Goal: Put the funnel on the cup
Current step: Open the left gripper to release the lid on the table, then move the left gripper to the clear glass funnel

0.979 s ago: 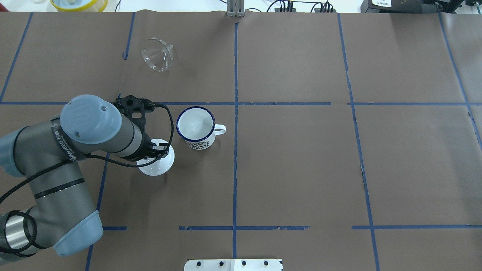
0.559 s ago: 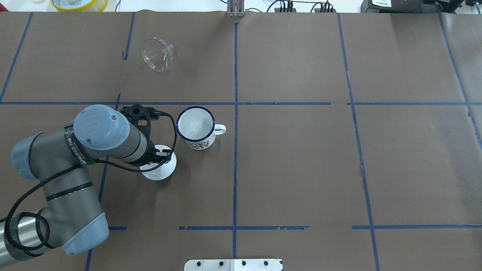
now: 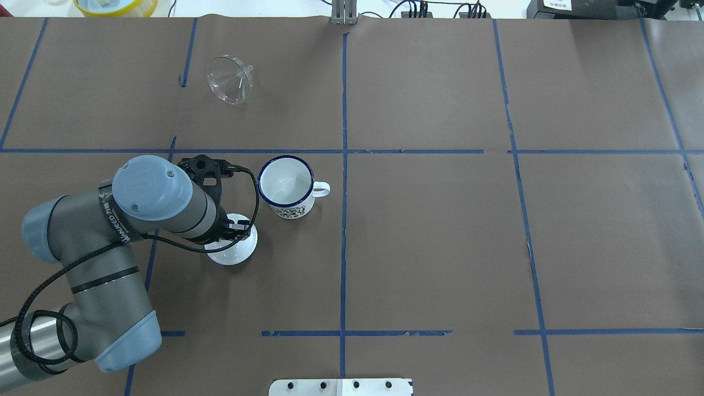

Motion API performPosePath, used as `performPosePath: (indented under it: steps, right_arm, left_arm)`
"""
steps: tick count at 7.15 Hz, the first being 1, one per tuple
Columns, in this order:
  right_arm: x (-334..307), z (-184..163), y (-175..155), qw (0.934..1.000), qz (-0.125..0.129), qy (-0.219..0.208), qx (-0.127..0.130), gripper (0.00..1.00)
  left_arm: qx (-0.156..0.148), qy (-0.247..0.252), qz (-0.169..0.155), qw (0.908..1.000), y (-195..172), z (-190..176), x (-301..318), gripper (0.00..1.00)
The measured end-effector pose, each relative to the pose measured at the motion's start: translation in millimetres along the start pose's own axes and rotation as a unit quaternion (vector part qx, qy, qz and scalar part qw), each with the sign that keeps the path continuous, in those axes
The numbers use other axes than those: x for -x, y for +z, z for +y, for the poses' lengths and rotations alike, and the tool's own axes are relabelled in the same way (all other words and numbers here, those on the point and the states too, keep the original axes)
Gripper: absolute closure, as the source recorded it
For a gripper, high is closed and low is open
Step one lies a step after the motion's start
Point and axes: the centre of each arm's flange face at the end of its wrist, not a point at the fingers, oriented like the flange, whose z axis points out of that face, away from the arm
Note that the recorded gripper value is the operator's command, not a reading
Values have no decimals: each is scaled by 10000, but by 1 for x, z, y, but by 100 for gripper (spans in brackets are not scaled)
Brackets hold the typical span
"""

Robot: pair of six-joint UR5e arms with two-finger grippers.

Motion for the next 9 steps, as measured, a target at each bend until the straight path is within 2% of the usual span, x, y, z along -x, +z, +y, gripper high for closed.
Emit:
performPosePath:
  steps: [1,2,3,5,6,8,9]
  right_arm:
    - [0,0,0,10000,0,0,0,0]
    - [0,0,0,10000,0,0,0,0]
    - [0,0,0,10000,0,0,0,0]
    - [0,0,0,10000,0,0,0,0]
    - [0,0,0,10000,0,0,0,0]
    - [0,0,0,10000,0,0,0,0]
    - [0,0,0,10000,0,0,0,0]
  left_arm:
    - [9,-7,-23,10000,3,0,1,63]
    - [19,-18,-41,10000,5,-1,1,27]
    - [26,-26,-50,10000,6,-1,1,0]
    - [-23,-13,59,10000,-6,-1,-3,0]
    - [-144,-24,207,9997,-27,-7,-4,0]
    - [-813,-443,524,9943,-100,-64,16,0]
    - [-1152,-893,757,9864,-130,-90,30,0]
